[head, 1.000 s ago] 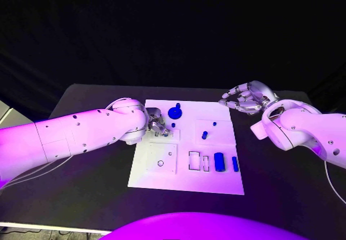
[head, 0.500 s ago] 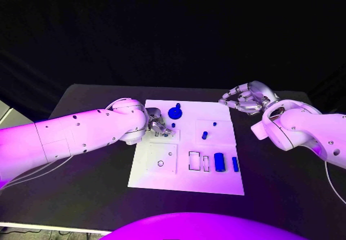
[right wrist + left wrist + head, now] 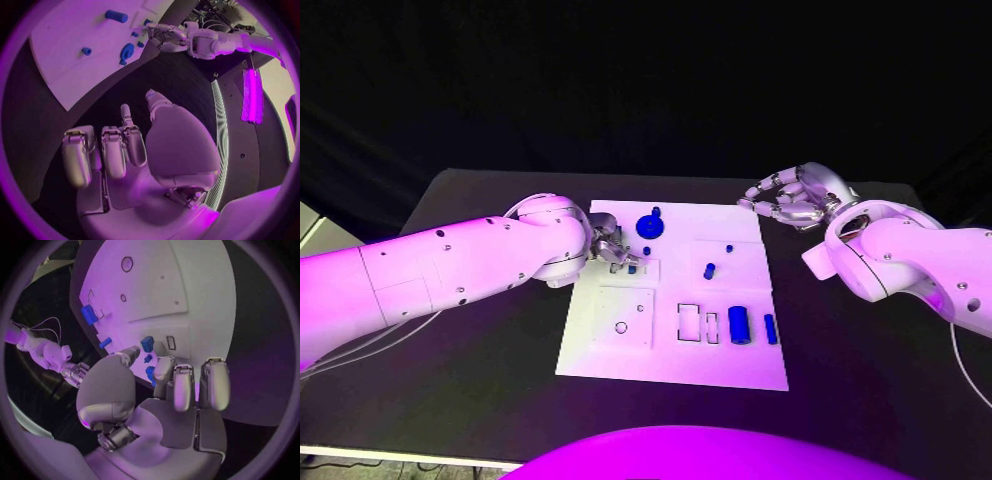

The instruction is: Assemble the parts on the task board

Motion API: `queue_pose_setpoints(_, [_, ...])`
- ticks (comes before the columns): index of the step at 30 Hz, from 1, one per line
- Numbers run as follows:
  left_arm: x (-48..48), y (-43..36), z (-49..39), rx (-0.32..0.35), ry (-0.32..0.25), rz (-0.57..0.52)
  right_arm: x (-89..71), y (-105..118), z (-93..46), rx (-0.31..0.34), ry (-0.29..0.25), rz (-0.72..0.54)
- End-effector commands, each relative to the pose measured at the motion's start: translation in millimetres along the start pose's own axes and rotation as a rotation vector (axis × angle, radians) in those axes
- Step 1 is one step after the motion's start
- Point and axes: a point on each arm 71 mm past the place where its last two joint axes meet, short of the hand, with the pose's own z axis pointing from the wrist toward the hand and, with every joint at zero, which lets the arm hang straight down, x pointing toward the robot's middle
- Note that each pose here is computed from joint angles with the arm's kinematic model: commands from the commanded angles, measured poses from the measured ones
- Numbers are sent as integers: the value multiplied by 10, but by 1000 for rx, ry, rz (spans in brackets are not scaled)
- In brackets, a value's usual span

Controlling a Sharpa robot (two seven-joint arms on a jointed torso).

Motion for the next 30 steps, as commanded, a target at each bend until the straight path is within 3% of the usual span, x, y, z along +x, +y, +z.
queue_pose_setpoints(1, [-13, -21, -25, 4, 16, 7, 5, 1, -1, -7, 5, -6])
queue_pose_setpoints(12, [-110, -74, -86, 40, 14, -61, 3, -5, 1, -5, 4, -6])
queue_pose_setpoints(17, [-188, -40, -87, 40, -10, -92, 3, -5, 1, -6, 3, -6])
queue_pose_setpoints(21, [-337, 17, -90, 52, -32, -162, -4, -9, 1, -6, 0, -5])
queue_pose_setpoints(25, [-555, 77, -91, 71, -36, -243, -13, -17, 3, -5, -3, -5])
queue_pose_setpoints(30, [-770, 126, -62, 73, -39, -266, -13, -19, 5, -4, -3, -5])
